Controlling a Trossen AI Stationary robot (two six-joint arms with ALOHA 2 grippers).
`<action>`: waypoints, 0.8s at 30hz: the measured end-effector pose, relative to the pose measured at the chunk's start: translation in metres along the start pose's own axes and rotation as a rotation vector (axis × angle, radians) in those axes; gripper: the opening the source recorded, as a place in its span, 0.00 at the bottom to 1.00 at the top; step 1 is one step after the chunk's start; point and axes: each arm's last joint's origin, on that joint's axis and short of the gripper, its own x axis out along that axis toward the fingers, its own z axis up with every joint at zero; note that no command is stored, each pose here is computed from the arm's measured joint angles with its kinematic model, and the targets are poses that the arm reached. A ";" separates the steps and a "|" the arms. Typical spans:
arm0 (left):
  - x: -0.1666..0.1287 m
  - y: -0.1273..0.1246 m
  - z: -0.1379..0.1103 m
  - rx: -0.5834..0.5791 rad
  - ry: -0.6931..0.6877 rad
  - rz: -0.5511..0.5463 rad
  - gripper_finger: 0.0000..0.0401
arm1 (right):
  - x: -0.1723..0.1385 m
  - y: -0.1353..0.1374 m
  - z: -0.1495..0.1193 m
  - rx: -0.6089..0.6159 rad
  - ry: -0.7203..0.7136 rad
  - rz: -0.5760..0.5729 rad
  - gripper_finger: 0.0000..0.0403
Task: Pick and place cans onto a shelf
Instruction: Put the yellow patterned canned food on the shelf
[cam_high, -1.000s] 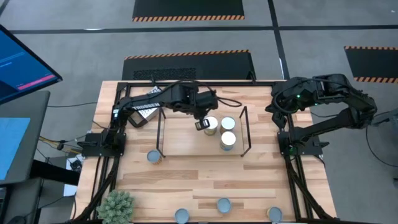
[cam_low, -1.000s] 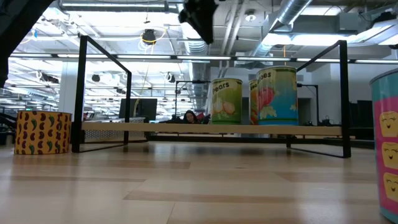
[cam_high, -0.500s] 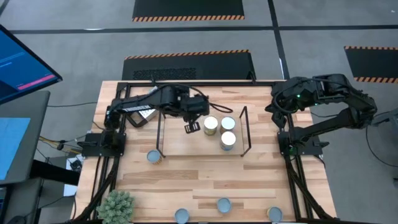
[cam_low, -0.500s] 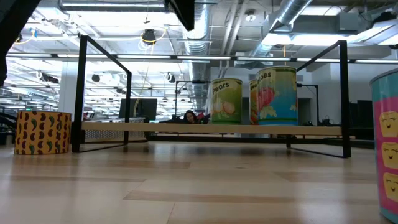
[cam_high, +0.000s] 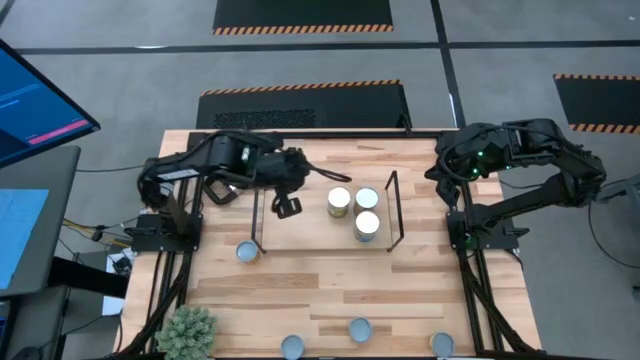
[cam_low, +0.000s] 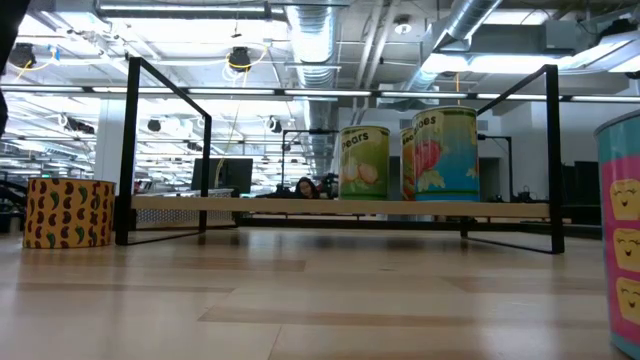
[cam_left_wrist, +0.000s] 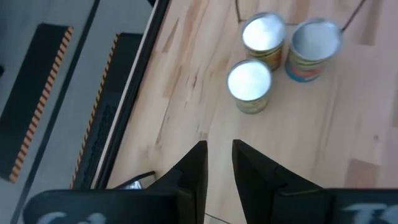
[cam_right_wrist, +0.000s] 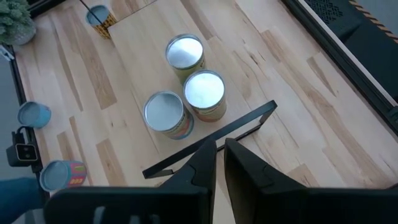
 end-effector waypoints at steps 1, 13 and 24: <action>-0.005 0.000 -0.002 0.001 -0.010 -0.006 0.16 | 0.000 0.000 0.000 0.000 0.000 0.000 0.15; -0.051 -0.010 -0.021 0.023 -0.083 -0.204 0.16 | 0.023 0.008 0.010 -0.012 0.081 -0.035 0.15; -0.049 -0.051 -0.047 -0.028 0.031 -0.274 0.16 | 0.026 0.006 0.004 -0.027 0.180 -0.081 0.15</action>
